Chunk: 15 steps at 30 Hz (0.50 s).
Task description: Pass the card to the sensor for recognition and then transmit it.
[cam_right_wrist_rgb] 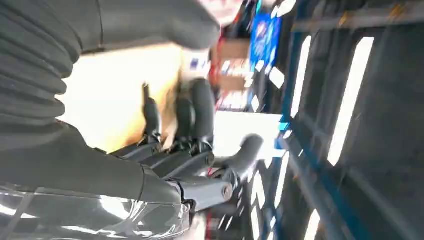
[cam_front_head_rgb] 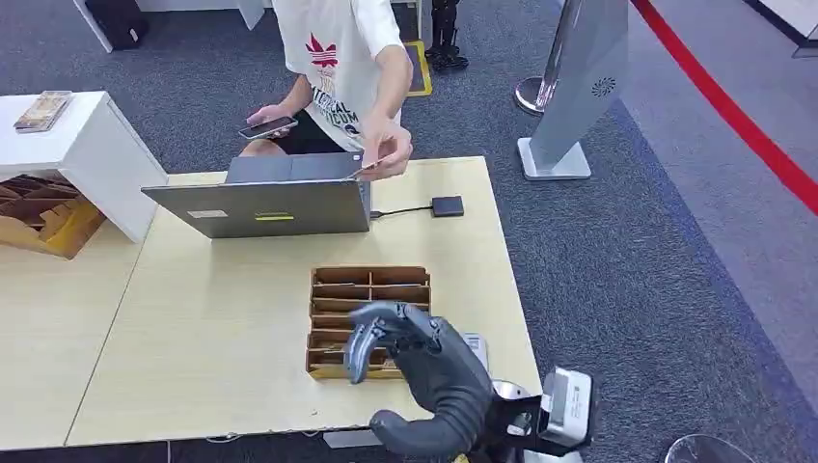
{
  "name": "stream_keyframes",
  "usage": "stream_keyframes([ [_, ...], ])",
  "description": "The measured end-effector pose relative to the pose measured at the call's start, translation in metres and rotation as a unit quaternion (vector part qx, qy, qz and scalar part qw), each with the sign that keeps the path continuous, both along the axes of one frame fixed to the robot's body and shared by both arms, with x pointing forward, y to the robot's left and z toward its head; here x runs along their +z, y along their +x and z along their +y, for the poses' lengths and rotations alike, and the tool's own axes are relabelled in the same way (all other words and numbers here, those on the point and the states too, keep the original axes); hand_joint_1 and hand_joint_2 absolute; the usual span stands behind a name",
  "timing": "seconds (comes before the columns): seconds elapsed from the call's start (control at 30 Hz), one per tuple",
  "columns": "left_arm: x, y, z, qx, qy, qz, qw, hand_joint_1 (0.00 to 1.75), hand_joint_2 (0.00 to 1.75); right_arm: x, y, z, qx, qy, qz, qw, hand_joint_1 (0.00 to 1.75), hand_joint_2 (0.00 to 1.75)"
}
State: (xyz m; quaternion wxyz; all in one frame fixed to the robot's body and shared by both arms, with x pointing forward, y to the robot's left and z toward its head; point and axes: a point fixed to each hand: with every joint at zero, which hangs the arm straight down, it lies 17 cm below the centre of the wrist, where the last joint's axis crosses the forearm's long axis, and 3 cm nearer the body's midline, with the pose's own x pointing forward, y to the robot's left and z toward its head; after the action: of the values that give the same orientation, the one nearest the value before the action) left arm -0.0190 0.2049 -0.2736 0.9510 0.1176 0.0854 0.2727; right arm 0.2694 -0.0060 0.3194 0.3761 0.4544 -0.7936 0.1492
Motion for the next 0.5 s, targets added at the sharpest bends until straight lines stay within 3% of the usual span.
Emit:
stream_keyframes([
  [0.27,0.0,0.0,0.0,0.0,0.0,0.0,1.0,0.0,1.75,-0.013,0.036,-0.006,-0.14,-0.097,-0.045,0.984,0.0,1.75],
  [0.4,0.0,-0.001,0.0,0.001,-0.002,0.001,1.0,0.0,1.75,-0.005,0.066,-0.013,-0.25,-0.167,-0.107,0.948,0.0,1.75],
  [0.5,0.0,-0.002,-0.001,0.003,-0.004,0.004,1.0,0.0,1.75,0.007,0.085,-0.019,-0.338,-0.219,-0.17,0.899,0.0,1.75],
])
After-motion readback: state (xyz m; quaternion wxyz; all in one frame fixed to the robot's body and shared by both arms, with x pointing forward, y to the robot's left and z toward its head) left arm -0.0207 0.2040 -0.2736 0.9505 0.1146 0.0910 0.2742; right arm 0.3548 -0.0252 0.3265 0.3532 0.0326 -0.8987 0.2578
